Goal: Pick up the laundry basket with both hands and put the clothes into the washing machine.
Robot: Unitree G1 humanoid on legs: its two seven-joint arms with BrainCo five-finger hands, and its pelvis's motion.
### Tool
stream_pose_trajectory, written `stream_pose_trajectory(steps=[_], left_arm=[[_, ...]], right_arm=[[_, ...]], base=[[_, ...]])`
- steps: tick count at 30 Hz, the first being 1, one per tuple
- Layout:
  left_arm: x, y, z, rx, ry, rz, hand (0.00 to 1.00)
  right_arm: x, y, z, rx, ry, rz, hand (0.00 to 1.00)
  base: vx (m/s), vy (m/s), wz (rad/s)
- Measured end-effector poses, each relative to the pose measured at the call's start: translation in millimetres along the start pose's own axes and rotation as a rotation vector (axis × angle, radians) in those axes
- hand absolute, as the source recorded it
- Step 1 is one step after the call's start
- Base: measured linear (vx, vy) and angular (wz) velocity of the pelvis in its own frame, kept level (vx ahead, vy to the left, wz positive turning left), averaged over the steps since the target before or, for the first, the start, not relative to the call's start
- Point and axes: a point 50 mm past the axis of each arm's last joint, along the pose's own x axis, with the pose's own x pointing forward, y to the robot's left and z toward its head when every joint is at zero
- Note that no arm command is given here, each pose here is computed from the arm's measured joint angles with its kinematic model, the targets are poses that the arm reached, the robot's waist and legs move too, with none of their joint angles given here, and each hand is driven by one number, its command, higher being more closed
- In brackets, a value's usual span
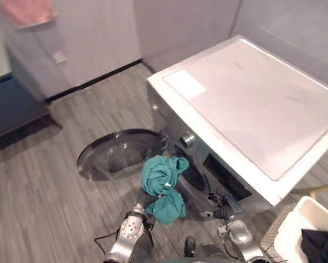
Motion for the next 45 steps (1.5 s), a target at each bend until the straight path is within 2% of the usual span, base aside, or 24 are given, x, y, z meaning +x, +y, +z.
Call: stream_pose_trajectory(steps=[2,8,19,22,25,30,35,39,43,45], left_arm=[[-2,-8,-4,-0.026,0.02,-0.007,1.0],[-4,12,-16,0.055,0.065,0.007,1.0],[1,17,-13,0.063,0.065,0.032,1.0],[3,35,-11,0.045,0.06,0.116,1.0],[12,49,2,0.03,0.014,0.193,1.0],[29,58,40,-0.03,-0.12,0.282,1.0],[50,61,94,-0.089,-0.304,0.345,1.0],[64,68,155,-0.136,-0.497,0.397,1.0],[70,76,209,-0.175,-0.661,0.435,1.0],[68,86,250,-0.167,-0.784,0.463,1.0]], right_arm=[[-1,-9,-5,-0.025,0.012,-0.018,0.0],[-5,4,-12,-0.01,0.038,0.008,0.0],[-9,-11,-26,-0.026,0.107,-0.057,0.0],[-10,-19,-31,-0.029,0.123,-0.089,0.0],[1,-34,-15,-0.014,0.08,-0.148,0.0],[11,-52,35,0.081,-0.117,-0.248,0.0],[15,-52,95,0.181,-0.333,-0.291,0.0],[10,-50,145,0.274,-0.517,-0.31,0.0],[2,-50,175,0.317,-0.639,-0.305,0.0],[-5,-51,186,0.333,-0.701,-0.314,0.0]], base=[[0.24,0.412,-1.29],[0.08,0.253,-0.61],[-0.02,0.046,-0.49],[-0.04,0.022,-0.34],[-0.1,-0.038,-0.33],[-0.15,-0.049,-0.15],[-0.21,-0.037,-0.13],[-0.16,-0.085,-0.02],[-0.09,-0.078,-0.11],[-0.05,-0.054,-0.12]])
